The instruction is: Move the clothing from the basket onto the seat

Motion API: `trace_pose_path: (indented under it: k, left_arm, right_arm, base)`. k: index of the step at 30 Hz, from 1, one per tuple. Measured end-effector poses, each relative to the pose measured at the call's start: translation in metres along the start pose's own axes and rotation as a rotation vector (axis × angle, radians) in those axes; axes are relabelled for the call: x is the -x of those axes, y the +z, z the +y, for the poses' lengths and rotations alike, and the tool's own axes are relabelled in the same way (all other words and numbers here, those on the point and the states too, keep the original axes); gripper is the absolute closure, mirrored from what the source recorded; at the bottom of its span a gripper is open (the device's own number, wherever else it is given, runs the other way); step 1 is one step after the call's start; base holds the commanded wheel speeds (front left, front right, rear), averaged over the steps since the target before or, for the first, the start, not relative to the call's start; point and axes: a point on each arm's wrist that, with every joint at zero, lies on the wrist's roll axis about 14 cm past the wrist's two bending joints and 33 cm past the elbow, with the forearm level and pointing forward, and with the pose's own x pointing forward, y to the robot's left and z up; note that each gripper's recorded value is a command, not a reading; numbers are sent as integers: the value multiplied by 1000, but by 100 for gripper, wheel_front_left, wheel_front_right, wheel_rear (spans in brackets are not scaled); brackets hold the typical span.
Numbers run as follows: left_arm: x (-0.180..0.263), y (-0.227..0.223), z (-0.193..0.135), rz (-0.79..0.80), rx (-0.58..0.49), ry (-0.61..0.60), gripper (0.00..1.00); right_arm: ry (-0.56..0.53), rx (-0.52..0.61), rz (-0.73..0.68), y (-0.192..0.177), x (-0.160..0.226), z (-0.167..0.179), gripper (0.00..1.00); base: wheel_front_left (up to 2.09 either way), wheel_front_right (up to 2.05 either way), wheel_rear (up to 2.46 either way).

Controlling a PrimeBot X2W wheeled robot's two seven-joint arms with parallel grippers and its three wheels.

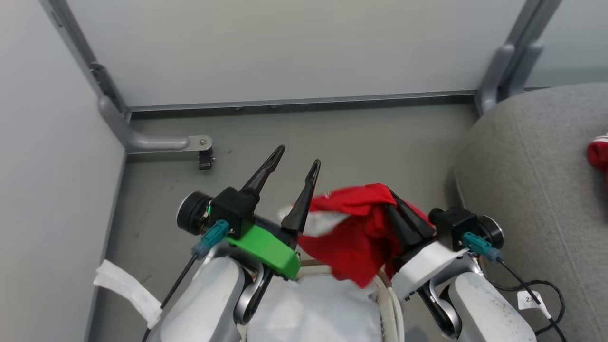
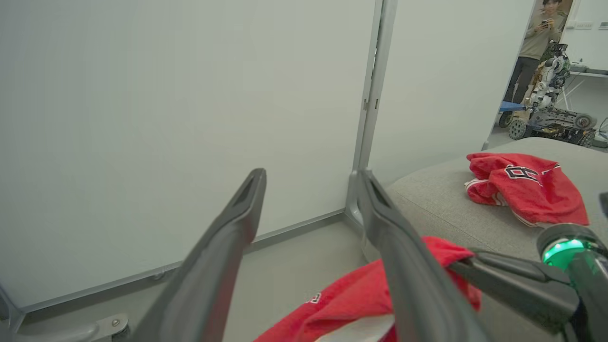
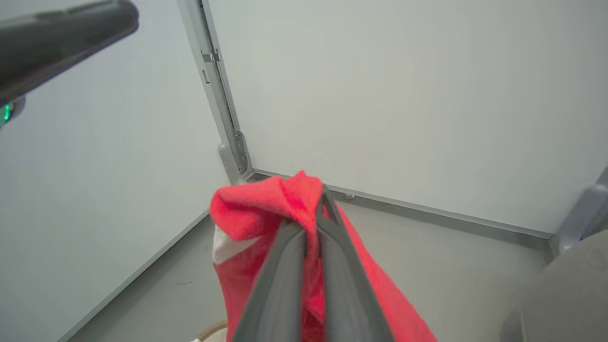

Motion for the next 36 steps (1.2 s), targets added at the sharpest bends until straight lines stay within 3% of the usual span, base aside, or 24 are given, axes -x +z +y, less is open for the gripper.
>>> trace_pose_path:
  k: [5, 13, 21, 25, 32, 36]
  left_arm:
    - [-4, -28, -21, 58, 45, -52, 0]
    - [-17, -47, -81, 79, 69, -227, 0]
    - [-26, -63, -132, 114, 125, -376, 0]
    - [-27, -75, -139, 140, 146, -407, 0]
    - [-30, -102, -128, 194, 154, -426, 0]
    - [-34, -116, -116, 213, 156, -429, 0]
  right_arm:
    - [-153, 9, -28, 10, 34, -43, 100]
    - [-401, 51, -54, 25, 101, -104, 100]
    - [-571, 155, -36, 40, 161, -150, 100]
    - [-570, 290, -51, 73, 163, -177, 100]
    - [-579, 602, -181, 190, 141, -233, 100]
    - [-597, 807, -156, 236, 128, -264, 100]
  base:
    - [0, 0, 0]
    - [0, 0, 0]
    - [0, 0, 0]
    - [0, 0, 0]
    - [0, 0, 0]
    - [0, 0, 0]
